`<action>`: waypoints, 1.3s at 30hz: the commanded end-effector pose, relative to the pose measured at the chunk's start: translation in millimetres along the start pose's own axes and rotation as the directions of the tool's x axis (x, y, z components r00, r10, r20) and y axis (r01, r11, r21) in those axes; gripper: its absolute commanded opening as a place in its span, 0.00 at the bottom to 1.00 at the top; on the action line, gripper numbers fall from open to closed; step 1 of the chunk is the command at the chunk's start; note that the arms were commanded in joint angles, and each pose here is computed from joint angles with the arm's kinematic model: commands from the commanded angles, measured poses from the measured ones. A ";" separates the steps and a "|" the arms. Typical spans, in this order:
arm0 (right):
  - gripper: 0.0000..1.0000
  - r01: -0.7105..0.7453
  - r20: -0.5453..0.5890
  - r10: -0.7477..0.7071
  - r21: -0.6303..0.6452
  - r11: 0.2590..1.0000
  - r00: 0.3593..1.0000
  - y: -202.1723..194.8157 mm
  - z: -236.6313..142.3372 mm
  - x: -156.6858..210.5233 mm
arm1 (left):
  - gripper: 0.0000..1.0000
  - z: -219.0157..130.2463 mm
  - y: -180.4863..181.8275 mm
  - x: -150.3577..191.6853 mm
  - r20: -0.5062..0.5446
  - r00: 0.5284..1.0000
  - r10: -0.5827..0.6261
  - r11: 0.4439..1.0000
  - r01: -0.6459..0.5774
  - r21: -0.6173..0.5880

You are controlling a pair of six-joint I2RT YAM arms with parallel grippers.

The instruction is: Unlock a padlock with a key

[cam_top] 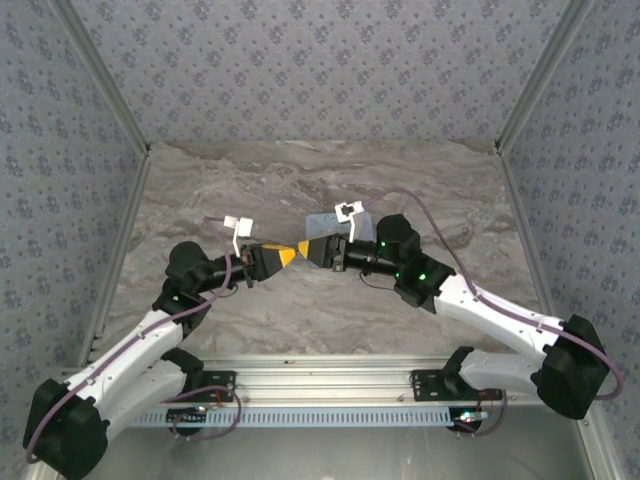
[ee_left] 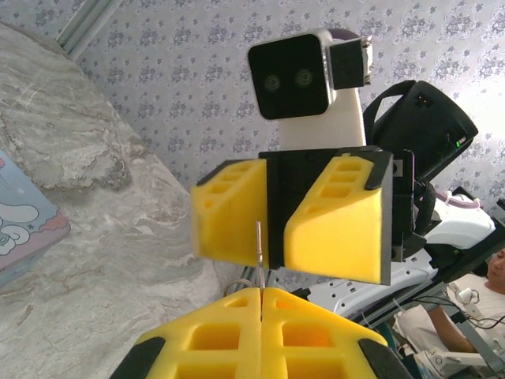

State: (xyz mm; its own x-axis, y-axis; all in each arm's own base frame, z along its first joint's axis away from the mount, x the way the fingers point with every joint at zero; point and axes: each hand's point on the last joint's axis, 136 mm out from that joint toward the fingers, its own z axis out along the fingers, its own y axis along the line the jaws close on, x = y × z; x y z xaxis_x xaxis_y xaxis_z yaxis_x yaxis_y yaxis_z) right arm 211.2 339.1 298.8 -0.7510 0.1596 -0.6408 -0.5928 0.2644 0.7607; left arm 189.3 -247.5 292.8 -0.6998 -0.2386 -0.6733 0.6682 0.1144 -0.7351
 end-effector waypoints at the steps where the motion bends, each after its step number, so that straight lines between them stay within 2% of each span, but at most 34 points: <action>1: 0.30 0.016 0.018 -0.015 -0.066 0.998 1.000 16.8 2.9 -6.9 | 0.00 -0.1 -25.9 -12.2 0.016 0.998 0.055 0.996 -0.056 0.067; 7: 0.17 0.031 0.024 -0.030 -0.060 0.998 0.999 14.6 2.5 -9.3 | 0.00 0.8 -24.2 -7.0 -0.012 0.998 0.054 0.997 -0.053 0.064; 12: 0.00 0.058 0.018 -0.057 -0.071 0.996 0.998 16.4 1.0 -8.5 | 0.00 0.6 -22.0 -2.8 -0.030 0.998 0.051 0.997 -0.049 0.058; 18: 0.00 0.113 0.007 -0.113 -0.084 0.990 0.994 21.5 -5.0 -4.6 | 0.02 -0.4 -21.6 2.1 -0.064 0.995 0.071 0.997 -0.068 0.048; 21: 0.00 0.133 -0.003 -0.133 -0.081 0.988 0.991 21.9 -9.5 -2.1 | 0.24 -1.3 -24.7 3.1 -0.076 0.994 0.079 0.995 -0.075 0.060; 24: 0.00 0.132 -0.009 -0.134 -0.083 0.988 0.991 21.4 -13.2 -1.1 | 0.35 -2.4 -27.5 2.3 -0.075 0.994 0.085 0.994 -0.079 0.076; 27: 0.00 0.124 -0.014 -0.125 -0.081 0.989 0.992 19.3 -14.6 0.1 | 0.40 -1.5 -33.8 1.5 -0.079 0.993 0.089 0.991 -0.080 0.112; 35: 0.00 0.109 -0.047 -0.114 -0.098 0.989 0.992 19.9 -9.7 3.9 | 0.41 3.8 -33.9 -3.4 -0.083 0.994 0.072 0.990 -0.061 0.127; 39: 0.00 0.107 -0.056 -0.113 -0.107 0.988 0.992 21.6 -7.6 5.2 | 0.35 6.1 -33.5 -6.6 -0.079 0.994 0.076 0.990 -0.066 0.127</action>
State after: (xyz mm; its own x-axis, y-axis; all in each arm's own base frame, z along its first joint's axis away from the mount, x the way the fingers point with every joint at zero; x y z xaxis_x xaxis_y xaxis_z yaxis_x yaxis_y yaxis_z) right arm 196.1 336.0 309.2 -0.7038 0.0939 -0.7042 -0.6795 0.2002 0.7058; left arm 175.4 -255.8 291.8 -0.7251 -0.1285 -0.6765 0.6762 0.0528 -0.7348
